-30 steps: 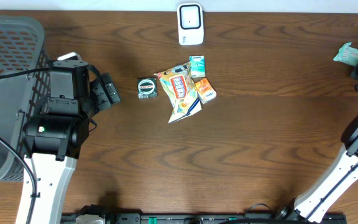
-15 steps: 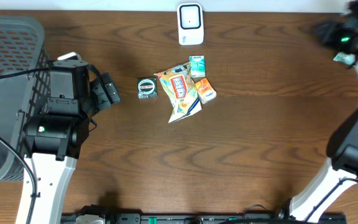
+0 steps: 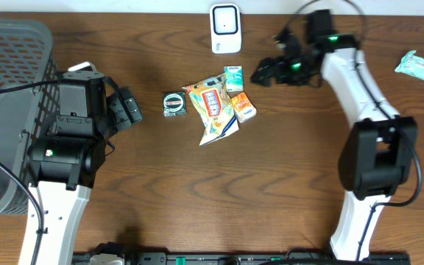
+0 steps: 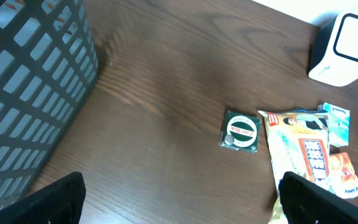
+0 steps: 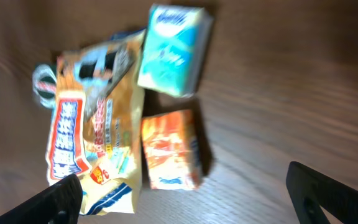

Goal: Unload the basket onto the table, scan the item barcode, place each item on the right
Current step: 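Reach the right gripper to the pile and grasp the orange packet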

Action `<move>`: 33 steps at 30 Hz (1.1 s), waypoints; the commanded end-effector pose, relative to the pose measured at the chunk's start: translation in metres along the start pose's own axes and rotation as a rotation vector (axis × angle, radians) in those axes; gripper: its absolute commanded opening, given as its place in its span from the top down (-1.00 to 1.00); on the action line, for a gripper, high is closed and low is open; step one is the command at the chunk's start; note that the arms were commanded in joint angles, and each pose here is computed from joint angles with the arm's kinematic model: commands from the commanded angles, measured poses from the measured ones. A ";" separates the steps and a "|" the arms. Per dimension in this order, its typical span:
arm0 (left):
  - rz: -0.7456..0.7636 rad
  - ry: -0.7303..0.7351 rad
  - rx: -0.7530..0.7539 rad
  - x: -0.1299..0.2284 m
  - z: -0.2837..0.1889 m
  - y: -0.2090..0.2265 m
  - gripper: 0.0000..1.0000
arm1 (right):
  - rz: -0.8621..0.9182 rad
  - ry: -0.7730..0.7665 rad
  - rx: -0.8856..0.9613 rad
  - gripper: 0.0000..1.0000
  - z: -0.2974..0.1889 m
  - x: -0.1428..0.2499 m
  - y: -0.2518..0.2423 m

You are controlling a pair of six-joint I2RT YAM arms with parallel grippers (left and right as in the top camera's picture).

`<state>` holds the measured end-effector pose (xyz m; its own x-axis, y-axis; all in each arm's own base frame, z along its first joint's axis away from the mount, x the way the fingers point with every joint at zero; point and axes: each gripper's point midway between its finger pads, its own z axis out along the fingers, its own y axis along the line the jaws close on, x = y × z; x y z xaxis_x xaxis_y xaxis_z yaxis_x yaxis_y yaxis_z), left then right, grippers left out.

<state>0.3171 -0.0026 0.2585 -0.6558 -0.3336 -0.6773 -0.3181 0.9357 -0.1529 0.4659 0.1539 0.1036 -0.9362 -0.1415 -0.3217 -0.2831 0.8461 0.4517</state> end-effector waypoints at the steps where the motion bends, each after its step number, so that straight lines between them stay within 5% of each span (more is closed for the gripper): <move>1: 0.009 -0.009 -0.006 -0.002 -0.002 0.002 -0.95 | -0.093 0.056 0.126 -0.99 0.019 0.012 0.011; 4: 0.009 -0.009 -0.006 -0.002 -0.002 0.002 -0.95 | -0.103 0.080 0.210 -0.82 0.033 0.021 0.020; 8: 0.009 -0.009 -0.006 -0.002 -0.002 0.002 -0.95 | -0.048 0.093 0.339 -0.17 0.054 0.039 0.020; 15: 0.009 -0.009 -0.006 -0.002 -0.002 0.002 -0.95 | -0.076 0.106 0.368 -0.07 0.079 0.059 0.019; 21: 0.009 -0.009 -0.006 -0.002 -0.002 0.002 -0.95 | 0.013 0.056 0.677 0.14 0.055 0.059 -0.041; 33: 0.009 -0.009 -0.006 -0.002 -0.002 0.002 -0.96 | -0.023 0.119 0.629 -0.15 0.028 0.049 -0.043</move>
<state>0.3172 -0.0026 0.2584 -0.6560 -0.3335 -0.6770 -0.3181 0.9357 -0.1527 0.4315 0.1061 0.0348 -0.9738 -0.1123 -0.1976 -0.0749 0.9794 -0.1875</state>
